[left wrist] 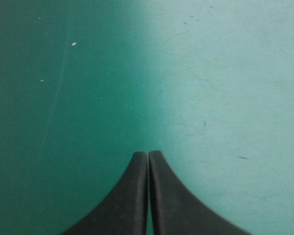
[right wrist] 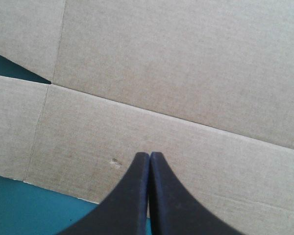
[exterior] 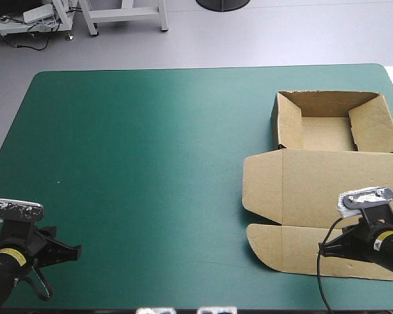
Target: Fold the box
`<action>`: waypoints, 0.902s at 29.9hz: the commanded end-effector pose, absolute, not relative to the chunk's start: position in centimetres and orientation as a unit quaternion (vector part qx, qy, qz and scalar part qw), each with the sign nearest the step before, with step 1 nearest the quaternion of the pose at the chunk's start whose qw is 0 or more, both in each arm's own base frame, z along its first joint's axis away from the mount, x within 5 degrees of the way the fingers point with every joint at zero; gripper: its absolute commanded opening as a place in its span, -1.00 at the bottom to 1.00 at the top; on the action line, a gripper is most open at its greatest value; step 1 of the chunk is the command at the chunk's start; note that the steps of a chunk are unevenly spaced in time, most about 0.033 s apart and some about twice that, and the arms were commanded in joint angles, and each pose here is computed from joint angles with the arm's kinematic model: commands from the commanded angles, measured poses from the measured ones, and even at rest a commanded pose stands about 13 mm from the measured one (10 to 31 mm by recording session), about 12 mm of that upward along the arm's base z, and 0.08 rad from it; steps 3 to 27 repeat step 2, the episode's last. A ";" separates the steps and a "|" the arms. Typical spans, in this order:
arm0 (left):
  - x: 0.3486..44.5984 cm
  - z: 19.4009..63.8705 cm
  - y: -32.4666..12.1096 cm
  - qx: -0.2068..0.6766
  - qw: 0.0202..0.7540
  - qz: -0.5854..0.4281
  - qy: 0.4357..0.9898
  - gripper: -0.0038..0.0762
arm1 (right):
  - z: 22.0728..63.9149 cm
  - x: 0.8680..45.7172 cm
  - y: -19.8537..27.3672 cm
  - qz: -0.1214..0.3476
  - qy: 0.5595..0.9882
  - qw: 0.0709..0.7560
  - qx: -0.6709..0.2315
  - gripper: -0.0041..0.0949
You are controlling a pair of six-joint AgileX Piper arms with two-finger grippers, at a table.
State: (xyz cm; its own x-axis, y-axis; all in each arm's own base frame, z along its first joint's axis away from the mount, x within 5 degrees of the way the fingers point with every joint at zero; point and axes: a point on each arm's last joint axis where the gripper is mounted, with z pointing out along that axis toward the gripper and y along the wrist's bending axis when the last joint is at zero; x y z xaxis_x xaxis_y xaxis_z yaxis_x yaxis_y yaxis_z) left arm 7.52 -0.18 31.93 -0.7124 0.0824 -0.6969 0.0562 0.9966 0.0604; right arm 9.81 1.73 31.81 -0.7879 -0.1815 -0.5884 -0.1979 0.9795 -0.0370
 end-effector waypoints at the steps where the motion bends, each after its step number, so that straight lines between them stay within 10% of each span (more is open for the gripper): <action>1: 7.9 32.7 0.0 0.023 0.401 0.024 0.916 -0.92 | 32.9 10.2 1.7 0.010 0.932 0.349 -0.101 -0.97; 27: 7.9 32.7 -0.2 0.022 0.399 0.013 0.917 -0.92 | 32.9 10.2 1.7 0.011 0.932 0.349 -0.101 -0.97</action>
